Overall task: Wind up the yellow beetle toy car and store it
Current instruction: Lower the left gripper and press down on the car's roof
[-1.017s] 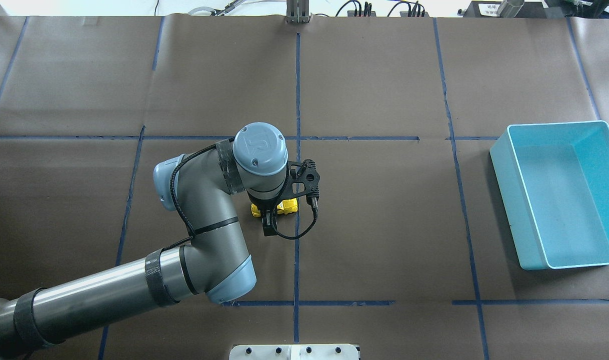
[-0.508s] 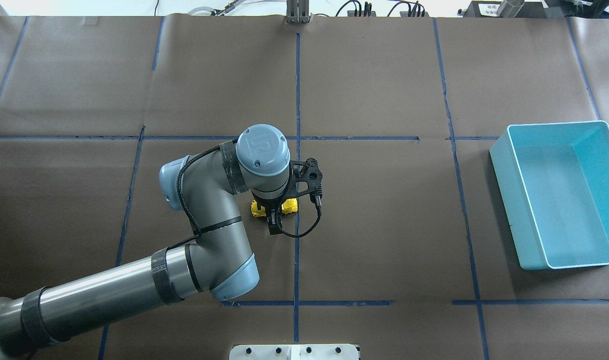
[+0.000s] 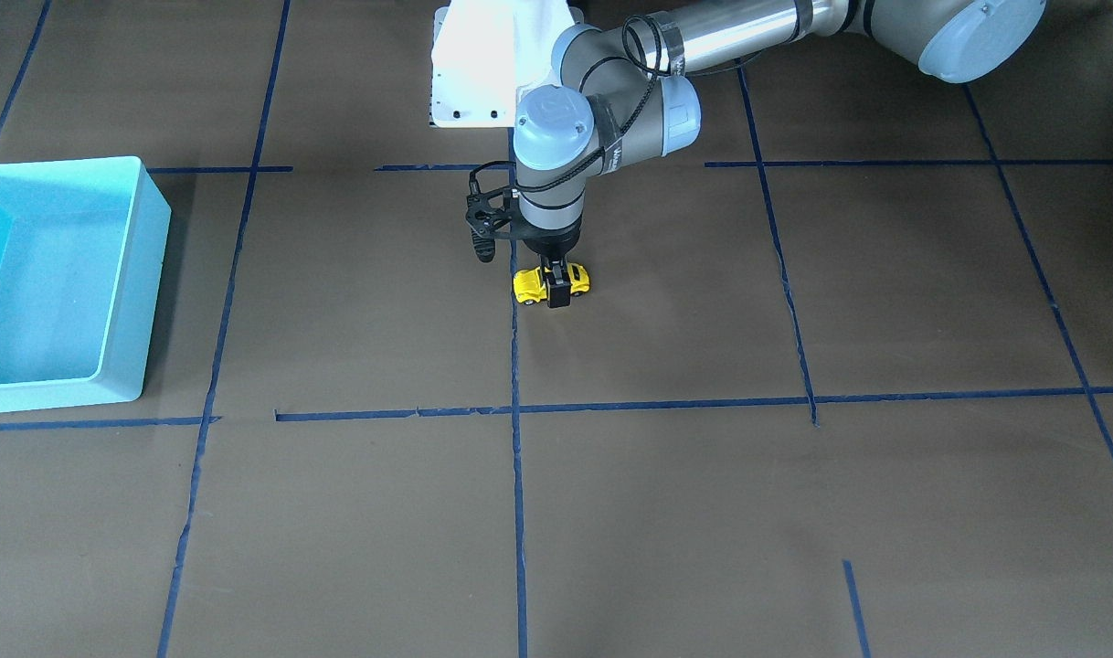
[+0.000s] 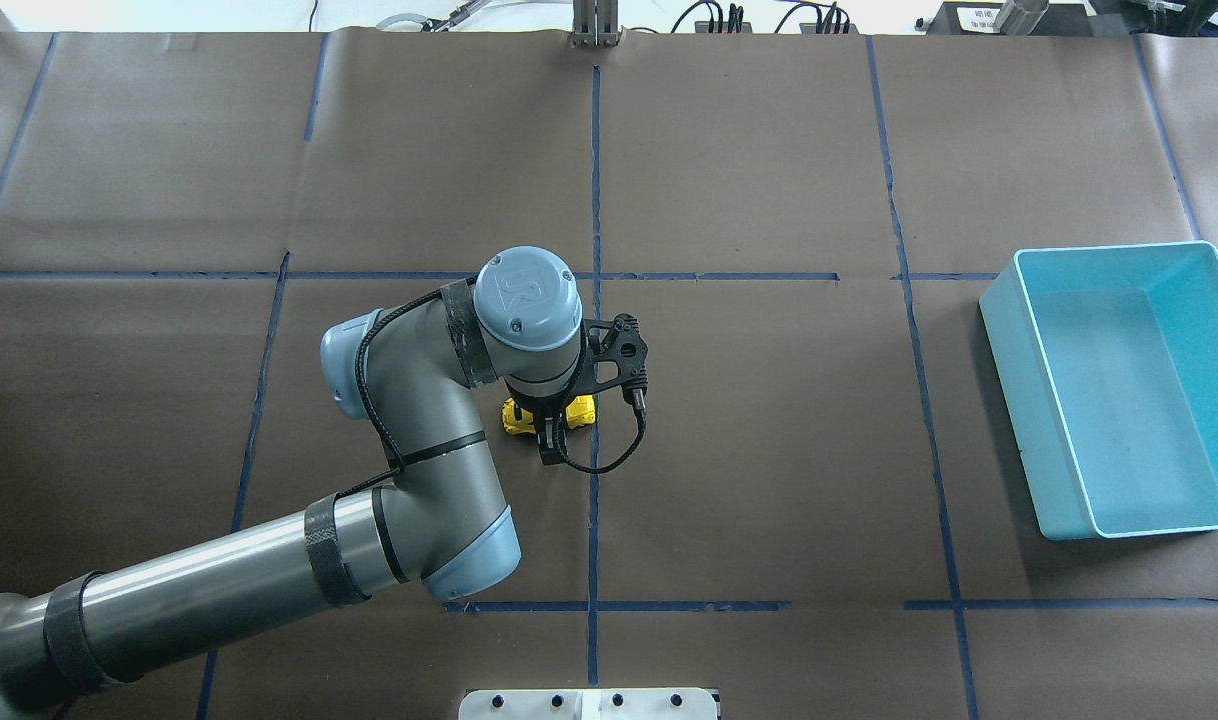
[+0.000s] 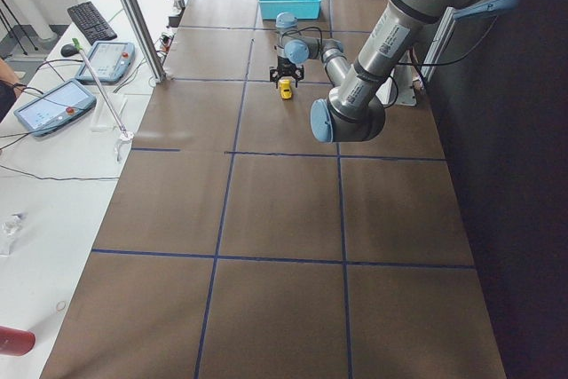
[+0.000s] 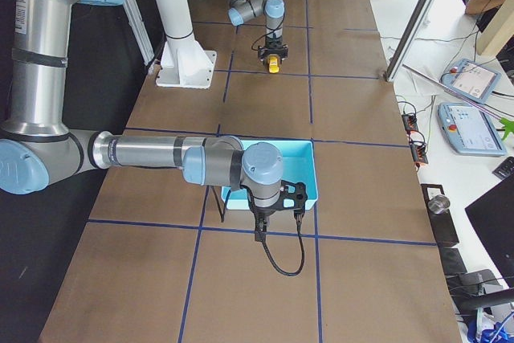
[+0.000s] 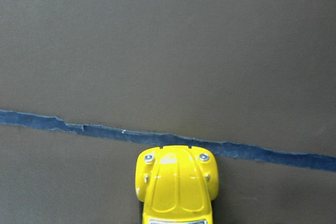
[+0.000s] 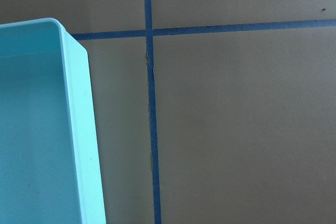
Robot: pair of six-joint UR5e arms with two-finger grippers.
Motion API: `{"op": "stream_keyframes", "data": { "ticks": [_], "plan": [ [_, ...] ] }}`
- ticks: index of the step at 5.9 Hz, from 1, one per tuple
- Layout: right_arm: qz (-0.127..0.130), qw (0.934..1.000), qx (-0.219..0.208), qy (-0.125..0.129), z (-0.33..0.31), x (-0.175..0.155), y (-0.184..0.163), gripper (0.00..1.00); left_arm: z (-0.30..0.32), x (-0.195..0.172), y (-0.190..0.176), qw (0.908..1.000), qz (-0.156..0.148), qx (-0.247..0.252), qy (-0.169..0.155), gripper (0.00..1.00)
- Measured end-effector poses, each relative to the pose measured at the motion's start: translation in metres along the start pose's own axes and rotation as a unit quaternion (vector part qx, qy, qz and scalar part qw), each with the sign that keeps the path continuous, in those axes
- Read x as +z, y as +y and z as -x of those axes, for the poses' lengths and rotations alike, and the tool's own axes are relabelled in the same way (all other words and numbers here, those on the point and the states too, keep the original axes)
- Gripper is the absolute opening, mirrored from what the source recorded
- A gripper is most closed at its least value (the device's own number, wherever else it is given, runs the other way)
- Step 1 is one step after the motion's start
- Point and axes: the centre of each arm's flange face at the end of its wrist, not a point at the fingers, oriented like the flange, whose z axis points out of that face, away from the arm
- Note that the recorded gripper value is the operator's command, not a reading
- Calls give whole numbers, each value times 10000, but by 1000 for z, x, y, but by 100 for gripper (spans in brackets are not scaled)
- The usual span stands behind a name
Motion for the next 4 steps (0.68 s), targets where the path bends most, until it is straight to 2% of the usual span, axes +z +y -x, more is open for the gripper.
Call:
{"op": "stream_keyframes", "data": {
  "ticks": [1,2,3,4],
  "plan": [
    [1,10000,1,0,0,0,0,100,0,-2,-1,10000,-12,2,-1,66],
    [2,10000,2,0,0,0,0,100,-1,-3,-1,10000,-18,2,2,52],
    [4,10000,4,0,0,0,0,100,-1,-2,0,10000,-7,1,5,32],
    [4,10000,4,0,0,0,0,100,-1,-2,1,10000,10,-2,11,7]
  ]
}}
